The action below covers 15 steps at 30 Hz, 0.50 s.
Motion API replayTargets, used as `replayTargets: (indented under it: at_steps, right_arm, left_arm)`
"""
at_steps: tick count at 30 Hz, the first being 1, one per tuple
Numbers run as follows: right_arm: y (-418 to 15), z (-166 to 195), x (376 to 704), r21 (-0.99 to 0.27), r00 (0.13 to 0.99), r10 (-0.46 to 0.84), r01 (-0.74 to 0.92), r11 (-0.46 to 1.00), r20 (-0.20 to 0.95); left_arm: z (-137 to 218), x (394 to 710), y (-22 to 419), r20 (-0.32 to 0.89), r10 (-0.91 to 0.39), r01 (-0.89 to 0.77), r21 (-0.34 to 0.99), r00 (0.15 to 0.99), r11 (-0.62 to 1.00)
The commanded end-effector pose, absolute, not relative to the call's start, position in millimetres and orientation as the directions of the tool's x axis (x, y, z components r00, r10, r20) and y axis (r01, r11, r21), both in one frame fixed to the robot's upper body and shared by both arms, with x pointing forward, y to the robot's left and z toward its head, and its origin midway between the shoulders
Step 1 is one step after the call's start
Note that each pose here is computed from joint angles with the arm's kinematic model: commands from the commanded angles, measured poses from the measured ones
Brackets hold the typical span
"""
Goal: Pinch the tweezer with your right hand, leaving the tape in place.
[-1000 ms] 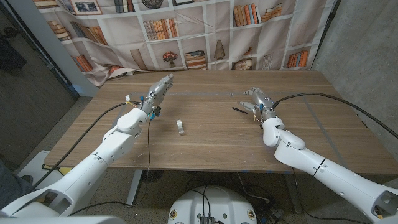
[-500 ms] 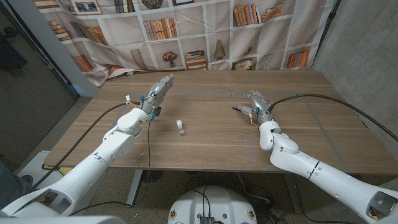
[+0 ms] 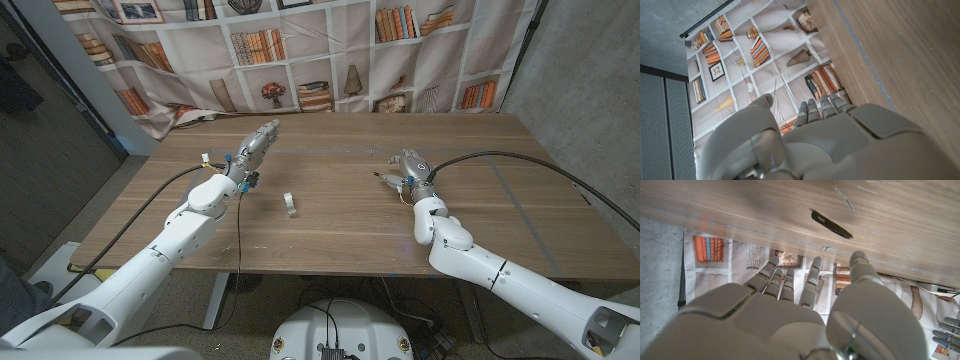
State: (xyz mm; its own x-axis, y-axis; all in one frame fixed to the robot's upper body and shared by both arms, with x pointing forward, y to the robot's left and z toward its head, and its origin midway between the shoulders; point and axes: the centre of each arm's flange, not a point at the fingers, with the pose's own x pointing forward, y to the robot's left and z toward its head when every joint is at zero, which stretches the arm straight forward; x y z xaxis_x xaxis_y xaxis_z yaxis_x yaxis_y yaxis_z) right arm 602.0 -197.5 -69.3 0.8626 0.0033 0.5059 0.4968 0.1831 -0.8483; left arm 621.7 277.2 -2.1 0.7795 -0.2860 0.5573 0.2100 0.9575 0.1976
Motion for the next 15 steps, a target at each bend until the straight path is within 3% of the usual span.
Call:
replayTargets:
  at_steps: [1, 15]
  right_arm:
    - [-191.0, -72.4, 606.5, -0.852, 0.86, -0.013, 0.507, 0.135, 0.51]
    - [-186.3, -73.0, 614.0, -0.861, 0.866, -0.021, 0.5, 0.09, 0.5]
  left_arm:
    - [-0.7, 621.3, 278.4, 0.555, -0.289, 0.211, 0.201, 0.78, 0.956]
    - [-2.8, 621.3, 280.6, 0.553, -0.285, 0.21, 0.196, 0.782, 0.958]
